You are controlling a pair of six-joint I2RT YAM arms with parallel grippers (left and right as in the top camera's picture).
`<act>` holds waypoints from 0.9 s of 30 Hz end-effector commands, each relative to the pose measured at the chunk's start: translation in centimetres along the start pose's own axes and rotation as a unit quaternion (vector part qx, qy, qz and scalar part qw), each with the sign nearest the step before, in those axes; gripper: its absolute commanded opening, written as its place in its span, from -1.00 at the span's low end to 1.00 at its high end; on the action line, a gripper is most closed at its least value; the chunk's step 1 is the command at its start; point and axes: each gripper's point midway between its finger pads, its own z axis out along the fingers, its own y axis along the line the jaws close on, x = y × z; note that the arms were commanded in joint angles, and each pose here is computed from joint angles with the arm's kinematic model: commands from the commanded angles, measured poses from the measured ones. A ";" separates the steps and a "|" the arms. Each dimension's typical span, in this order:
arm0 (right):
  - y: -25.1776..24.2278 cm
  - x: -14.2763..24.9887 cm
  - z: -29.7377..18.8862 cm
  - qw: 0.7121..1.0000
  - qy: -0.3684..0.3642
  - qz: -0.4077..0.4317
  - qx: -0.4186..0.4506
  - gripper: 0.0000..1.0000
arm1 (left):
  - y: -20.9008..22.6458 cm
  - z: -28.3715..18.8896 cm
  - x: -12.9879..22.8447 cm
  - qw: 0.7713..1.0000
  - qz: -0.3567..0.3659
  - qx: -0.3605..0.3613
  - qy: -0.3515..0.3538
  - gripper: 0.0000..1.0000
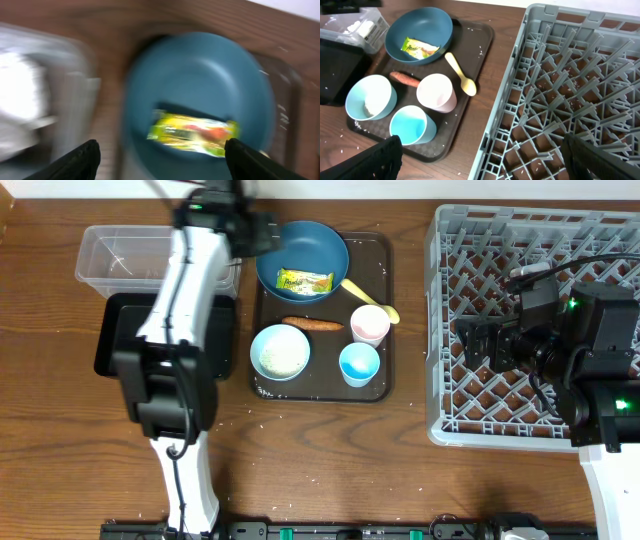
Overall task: Sort waste into correct bins and load items into the dishwasher rack
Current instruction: 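Reach left gripper to plate and grasp yellow snack wrapper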
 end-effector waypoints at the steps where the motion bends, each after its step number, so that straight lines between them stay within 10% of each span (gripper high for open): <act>1: 0.1 -0.6 -0.3 1.000 -0.007 -0.007 -0.003 0.99 | -1.9 2.0 1.0 0.999 0.036 -0.013 0.000 0.66; 23: 0.0 0.2 0.3 1.000 0.013 -0.001 -0.004 0.98 | -0.1 13.3 7.4 0.988 -0.090 -0.117 0.037 0.66; 27: -0.1 0.4 0.6 1.000 0.018 0.000 -0.005 0.99 | -0.1 13.3 7.5 0.988 -0.090 -0.117 0.037 0.05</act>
